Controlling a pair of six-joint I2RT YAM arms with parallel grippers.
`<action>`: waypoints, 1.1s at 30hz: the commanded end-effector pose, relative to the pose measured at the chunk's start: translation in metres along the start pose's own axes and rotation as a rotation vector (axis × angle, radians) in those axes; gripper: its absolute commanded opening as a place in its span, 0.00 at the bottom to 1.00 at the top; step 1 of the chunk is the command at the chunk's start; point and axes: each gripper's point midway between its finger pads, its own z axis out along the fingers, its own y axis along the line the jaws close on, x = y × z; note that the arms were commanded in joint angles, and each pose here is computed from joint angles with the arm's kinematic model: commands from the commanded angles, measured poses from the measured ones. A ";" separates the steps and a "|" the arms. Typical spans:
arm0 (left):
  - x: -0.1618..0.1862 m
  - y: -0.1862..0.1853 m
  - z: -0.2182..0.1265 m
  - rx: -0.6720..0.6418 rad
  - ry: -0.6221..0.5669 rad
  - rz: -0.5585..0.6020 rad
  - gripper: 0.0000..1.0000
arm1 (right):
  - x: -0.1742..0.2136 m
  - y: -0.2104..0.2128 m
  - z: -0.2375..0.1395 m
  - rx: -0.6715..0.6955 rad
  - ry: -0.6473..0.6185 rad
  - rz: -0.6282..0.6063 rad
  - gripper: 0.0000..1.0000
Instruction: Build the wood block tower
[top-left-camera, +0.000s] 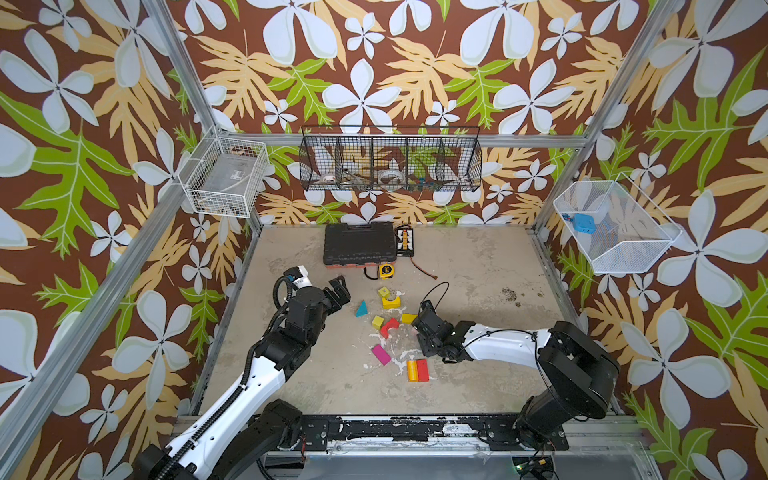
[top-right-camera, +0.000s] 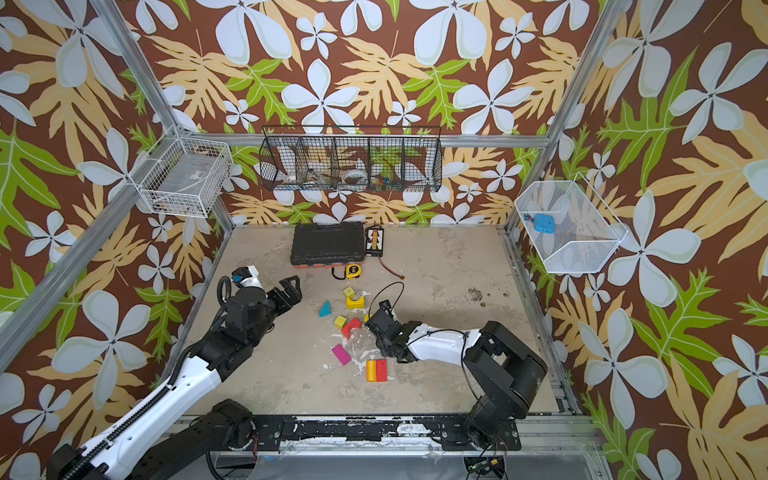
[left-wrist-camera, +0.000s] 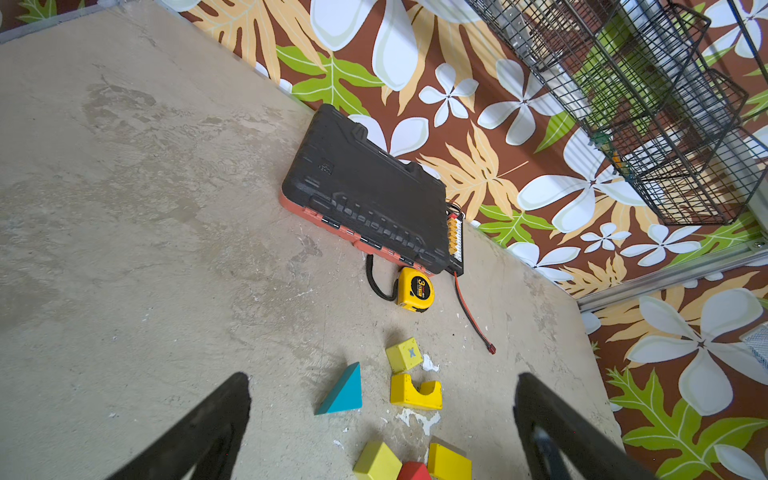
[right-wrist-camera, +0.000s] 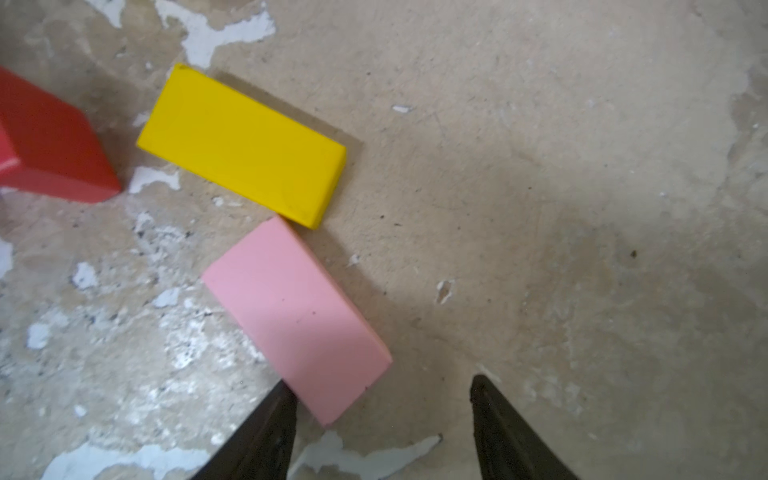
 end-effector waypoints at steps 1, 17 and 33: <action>-0.005 -0.002 -0.001 0.004 -0.014 -0.008 1.00 | 0.011 -0.014 0.004 0.031 0.051 0.019 0.64; -0.004 -0.004 -0.001 0.020 -0.014 -0.016 1.00 | -0.021 0.015 -0.024 -0.194 -0.076 0.054 0.86; -0.002 -0.003 0.001 0.012 -0.009 -0.013 1.00 | -0.027 0.015 0.005 -0.034 0.027 0.087 0.92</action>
